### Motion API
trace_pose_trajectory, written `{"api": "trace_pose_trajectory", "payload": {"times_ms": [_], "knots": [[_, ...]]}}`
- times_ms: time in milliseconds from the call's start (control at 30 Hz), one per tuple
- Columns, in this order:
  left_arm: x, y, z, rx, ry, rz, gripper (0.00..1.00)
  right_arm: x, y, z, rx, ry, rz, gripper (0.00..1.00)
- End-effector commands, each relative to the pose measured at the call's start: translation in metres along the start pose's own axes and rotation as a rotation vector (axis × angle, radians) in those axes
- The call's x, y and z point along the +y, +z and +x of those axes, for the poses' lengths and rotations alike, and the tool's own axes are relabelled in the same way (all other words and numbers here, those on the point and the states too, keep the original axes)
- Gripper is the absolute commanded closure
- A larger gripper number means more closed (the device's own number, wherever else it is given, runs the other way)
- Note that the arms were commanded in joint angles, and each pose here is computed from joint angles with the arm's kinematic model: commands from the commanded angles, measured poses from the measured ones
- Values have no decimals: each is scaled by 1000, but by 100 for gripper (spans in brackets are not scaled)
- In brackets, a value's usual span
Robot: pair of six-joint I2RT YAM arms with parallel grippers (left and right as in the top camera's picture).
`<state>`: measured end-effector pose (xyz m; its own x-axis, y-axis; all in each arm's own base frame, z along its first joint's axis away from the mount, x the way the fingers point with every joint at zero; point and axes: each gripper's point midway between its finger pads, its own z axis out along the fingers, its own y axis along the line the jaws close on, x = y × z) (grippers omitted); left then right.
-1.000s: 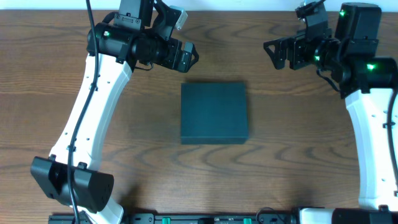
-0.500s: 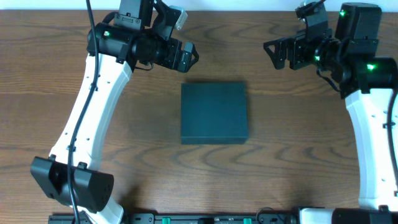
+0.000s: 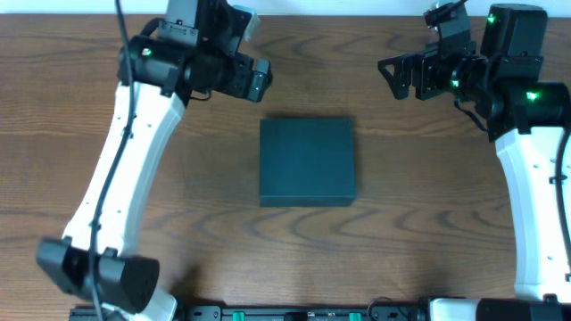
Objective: Pack container
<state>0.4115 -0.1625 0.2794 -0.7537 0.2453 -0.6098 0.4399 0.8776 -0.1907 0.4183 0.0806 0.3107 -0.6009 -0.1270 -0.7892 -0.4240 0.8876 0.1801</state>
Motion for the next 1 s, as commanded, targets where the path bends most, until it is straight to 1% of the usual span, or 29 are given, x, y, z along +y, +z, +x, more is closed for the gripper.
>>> {"api": "trace_pose_trajectory", "payload": {"times_ms": [0,133,233,300,500,733,967], "knots": [[14,-45,-8,-97,-22,-153,5,3,-3,-3,-8,-5,0,1],[24,-82,0,-167,-53,-265,5,3,-3,-3,-8,-5,0,1],[28,-106,12,-221,-63,-312,5,3,-3,-3,-8,-5,0,1],[30,-118,26,-246,-75,-325,5,3,-3,-3,-8,-5,0,1],[49,-143,78,-312,-214,-382,5,3,-3,-3,-8,-5,0,1],[57,-173,136,-419,-287,-444,5,3,-3,-3,-8,-5,0,1],[60,-180,180,-484,-357,-484,5,3,-3,-3,-8,-5,0,1]]}}
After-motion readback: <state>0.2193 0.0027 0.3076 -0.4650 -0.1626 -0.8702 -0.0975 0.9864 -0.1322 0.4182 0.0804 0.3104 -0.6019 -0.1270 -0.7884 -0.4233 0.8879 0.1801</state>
